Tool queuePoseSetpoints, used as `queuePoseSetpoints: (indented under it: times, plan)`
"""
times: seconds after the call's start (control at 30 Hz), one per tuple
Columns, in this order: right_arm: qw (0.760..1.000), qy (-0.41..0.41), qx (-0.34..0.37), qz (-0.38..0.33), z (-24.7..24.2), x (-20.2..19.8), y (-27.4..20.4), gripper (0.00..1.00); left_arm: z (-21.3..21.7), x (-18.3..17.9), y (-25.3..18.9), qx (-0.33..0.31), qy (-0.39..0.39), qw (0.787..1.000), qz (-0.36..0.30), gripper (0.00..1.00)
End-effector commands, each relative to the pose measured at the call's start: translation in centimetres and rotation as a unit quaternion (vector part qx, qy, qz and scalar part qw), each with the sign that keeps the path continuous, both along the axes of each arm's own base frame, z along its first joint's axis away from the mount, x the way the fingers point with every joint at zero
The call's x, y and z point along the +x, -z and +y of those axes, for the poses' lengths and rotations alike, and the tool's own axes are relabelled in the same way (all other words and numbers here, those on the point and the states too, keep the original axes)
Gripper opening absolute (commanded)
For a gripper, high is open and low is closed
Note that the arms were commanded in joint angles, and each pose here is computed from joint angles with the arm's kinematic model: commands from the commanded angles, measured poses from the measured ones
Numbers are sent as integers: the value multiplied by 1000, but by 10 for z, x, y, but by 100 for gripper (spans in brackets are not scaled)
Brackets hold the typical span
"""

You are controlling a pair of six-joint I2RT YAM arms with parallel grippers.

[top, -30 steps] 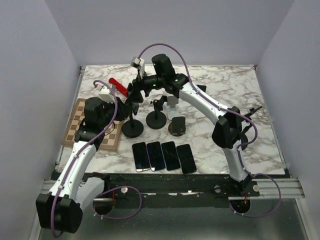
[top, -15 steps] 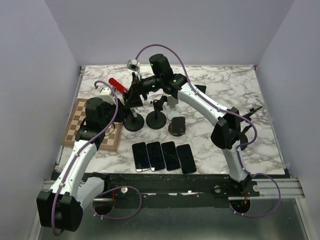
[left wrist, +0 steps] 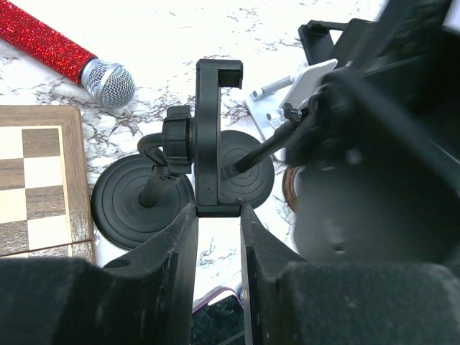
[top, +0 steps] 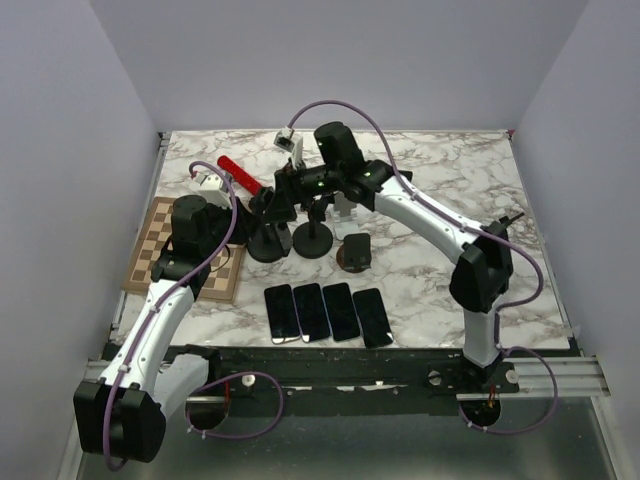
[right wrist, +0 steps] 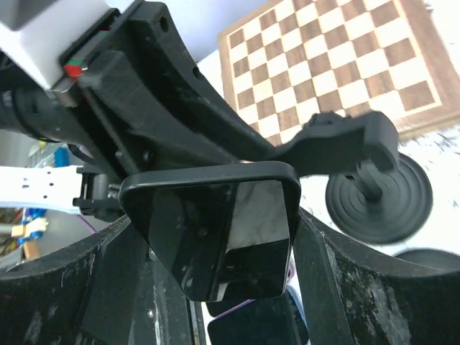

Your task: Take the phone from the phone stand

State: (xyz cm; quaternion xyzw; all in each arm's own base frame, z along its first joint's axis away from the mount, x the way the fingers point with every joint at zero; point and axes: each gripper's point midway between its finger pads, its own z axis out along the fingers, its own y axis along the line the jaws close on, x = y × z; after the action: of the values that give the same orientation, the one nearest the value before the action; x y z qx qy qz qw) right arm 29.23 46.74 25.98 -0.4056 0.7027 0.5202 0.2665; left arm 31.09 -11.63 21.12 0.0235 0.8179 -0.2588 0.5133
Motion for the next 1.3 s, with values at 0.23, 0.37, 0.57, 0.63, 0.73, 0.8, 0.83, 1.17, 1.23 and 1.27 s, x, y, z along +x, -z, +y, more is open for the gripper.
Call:
queuePoseSetpoints:
  times: [0.23, 0.37, 0.57, 0.63, 0.73, 0.8, 0.83, 1.17, 1.23, 1.27]
  plan:
    - [965, 241, -94, -38, -110, -10, -33, 1, 13, -19, 34, 27, -18, 996, 81, 1]
    - [953, 272, -132, -31, -147, -30, -11, 1, 11, -19, 32, 23, -13, 996, 84, 19]
    - [938, 302, -171, -15, -195, -64, 12, 1, 11, -20, 27, 19, -16, 997, 77, 48]
    - [928, 320, -192, -11, -212, -70, 21, 1, 10, -20, 22, 16, -14, 997, 69, 51]
    - [913, 341, -224, 3, -231, -79, 39, 1, 8, -21, 15, 8, -12, 999, 53, 60]
    - [906, 348, -241, 17, -239, -85, 50, 1, 8, -22, 10, 5, -12, 999, 41, 67]
    - [903, 353, -245, 24, -242, -87, 55, 1, 8, -22, 8, 4, -13, 999, 37, 69]
    - [796, 484, -350, 100, -292, -93, 121, 1, 13, -27, -12, 2, -21, 1000, -9, 75]
    - [771, 498, -382, 108, -303, -96, 138, 1, 14, -28, -15, 3, -24, 1000, -16, 75]
    - [759, 507, -394, 113, -308, -98, 145, 1, 14, -29, -18, 3, -25, 999, -21, 75]
